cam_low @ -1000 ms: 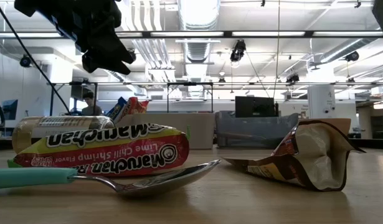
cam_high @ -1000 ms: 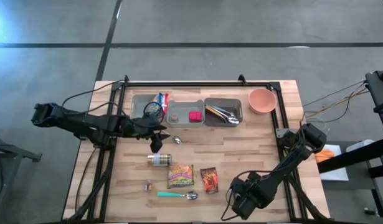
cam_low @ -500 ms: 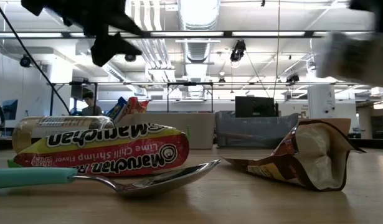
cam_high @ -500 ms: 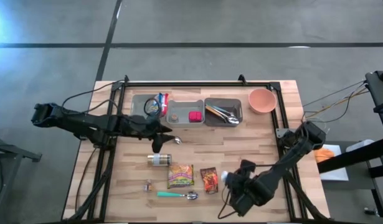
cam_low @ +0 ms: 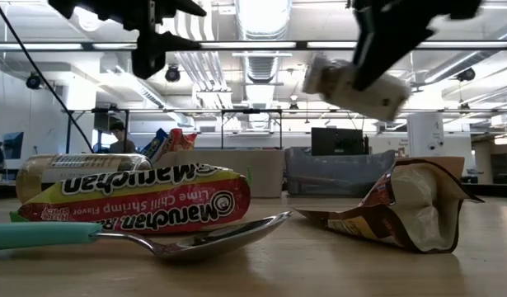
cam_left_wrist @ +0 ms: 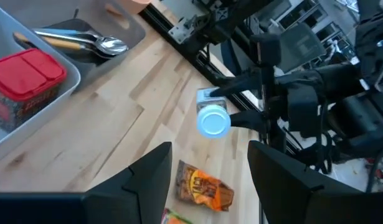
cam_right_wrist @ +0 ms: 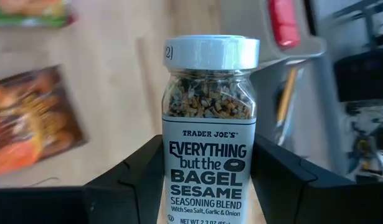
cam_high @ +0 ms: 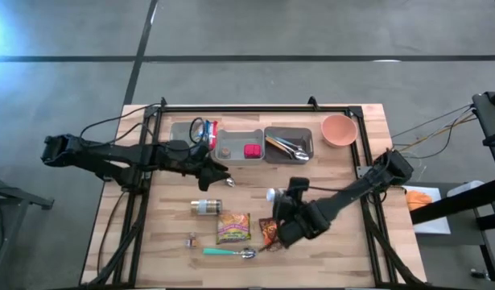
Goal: Pick & Place Food Item
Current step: Put the white seasoning bottle into the right gray bin
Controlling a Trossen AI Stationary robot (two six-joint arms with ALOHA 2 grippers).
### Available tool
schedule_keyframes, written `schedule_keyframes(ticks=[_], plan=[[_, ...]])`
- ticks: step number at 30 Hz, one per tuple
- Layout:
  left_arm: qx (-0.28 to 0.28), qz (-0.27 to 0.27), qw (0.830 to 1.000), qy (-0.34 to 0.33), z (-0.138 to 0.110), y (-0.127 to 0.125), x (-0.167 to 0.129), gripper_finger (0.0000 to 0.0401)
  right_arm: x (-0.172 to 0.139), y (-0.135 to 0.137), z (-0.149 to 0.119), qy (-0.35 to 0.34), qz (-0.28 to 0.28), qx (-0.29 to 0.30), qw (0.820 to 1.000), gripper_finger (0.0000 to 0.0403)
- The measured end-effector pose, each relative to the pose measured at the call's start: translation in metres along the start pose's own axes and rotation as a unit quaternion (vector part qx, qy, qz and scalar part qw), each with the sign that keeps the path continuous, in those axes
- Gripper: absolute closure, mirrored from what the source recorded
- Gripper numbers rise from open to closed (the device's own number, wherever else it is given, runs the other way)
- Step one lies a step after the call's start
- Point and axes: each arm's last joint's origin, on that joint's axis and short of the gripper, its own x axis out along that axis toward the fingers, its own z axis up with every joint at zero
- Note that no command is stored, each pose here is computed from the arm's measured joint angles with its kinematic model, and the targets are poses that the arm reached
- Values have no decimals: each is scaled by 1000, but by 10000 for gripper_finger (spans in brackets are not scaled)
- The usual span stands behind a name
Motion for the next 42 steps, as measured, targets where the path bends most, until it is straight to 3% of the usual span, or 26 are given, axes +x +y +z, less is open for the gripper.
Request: schedule_keyframes(ticks=[10, 22, 42], plan=[[-21, 18, 999, 34, 14, 14, 29, 187, 10, -27, 25, -21, -40, 13, 999, 212], [2, 9, 998, 58, 34, 4, 72, 187, 19, -52, 50, -35, -39, 34, 998, 212], [-7, 16, 999, 48, 35, 7, 80, 187, 23, -56, 59, -55, -29, 24, 998, 212]])
